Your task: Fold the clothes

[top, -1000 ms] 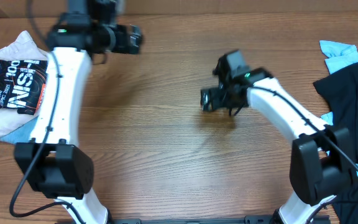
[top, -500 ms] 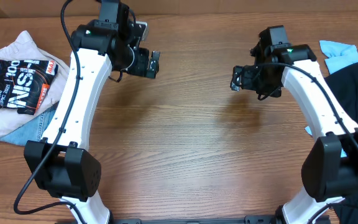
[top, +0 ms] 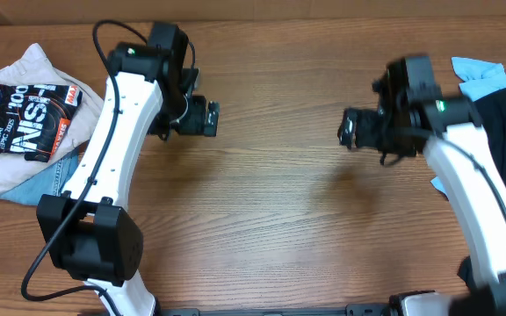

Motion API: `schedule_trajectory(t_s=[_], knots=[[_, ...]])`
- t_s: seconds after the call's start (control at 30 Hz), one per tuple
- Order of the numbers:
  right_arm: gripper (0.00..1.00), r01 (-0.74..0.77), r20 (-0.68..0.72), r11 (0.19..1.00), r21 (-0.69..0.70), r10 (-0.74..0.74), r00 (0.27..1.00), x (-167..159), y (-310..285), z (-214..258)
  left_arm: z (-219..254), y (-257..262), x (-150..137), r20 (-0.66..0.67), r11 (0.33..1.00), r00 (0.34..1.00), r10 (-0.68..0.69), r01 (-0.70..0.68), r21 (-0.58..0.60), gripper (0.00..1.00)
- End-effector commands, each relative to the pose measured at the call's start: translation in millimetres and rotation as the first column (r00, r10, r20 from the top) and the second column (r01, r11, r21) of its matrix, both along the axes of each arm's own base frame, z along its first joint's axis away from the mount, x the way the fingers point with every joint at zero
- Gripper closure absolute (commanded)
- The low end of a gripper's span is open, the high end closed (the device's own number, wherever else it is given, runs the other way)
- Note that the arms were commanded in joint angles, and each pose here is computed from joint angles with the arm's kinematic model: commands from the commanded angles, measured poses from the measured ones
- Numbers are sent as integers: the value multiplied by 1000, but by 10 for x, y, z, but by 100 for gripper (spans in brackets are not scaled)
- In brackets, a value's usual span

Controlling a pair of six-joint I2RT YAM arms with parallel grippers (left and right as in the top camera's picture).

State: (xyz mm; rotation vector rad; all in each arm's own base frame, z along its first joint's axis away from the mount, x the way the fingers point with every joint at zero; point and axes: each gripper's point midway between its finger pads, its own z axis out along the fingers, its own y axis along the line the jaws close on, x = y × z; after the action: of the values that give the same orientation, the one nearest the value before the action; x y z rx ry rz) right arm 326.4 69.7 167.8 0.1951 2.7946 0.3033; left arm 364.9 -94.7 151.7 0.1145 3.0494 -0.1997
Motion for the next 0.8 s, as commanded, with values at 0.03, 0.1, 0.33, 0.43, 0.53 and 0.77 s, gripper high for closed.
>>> schedule_trajectory(t_s=[0.03, 0.1, 0.33, 0.43, 0.53, 0.77], knots=[[0, 66, 83, 998, 1, -66, 994, -399, -116, -79, 94, 56, -256, 80, 1000, 996, 26, -26, -1, 0], [0, 66, 129, 998, 10, -67, 989, -520, -134, -96, 101, 80, -365, 130, 1000, 991, 27, -26, -12, 0], [0, 105, 318, 994, -4, -99, 943, -834, -300, -40, 265, 255, -737, 443, 997, 894, 67, -50, -50, 0], [0, 118, 385, 993, 0, -108, 916, -918, -345, 35, 382, 324, -877, 588, 996, 804, 89, -53, -78, 0], [0, 117, 427, 993, 12, -111, 897, -954, -350, 126, 474, 409, -979, 676, 994, 729, 108, -69, -86, 0], [0, 112, 413, 994, 14, -107, 904, -963, -337, 98, 490, 574, -1102, 714, 991, 690, 122, -126, -48, 0]])
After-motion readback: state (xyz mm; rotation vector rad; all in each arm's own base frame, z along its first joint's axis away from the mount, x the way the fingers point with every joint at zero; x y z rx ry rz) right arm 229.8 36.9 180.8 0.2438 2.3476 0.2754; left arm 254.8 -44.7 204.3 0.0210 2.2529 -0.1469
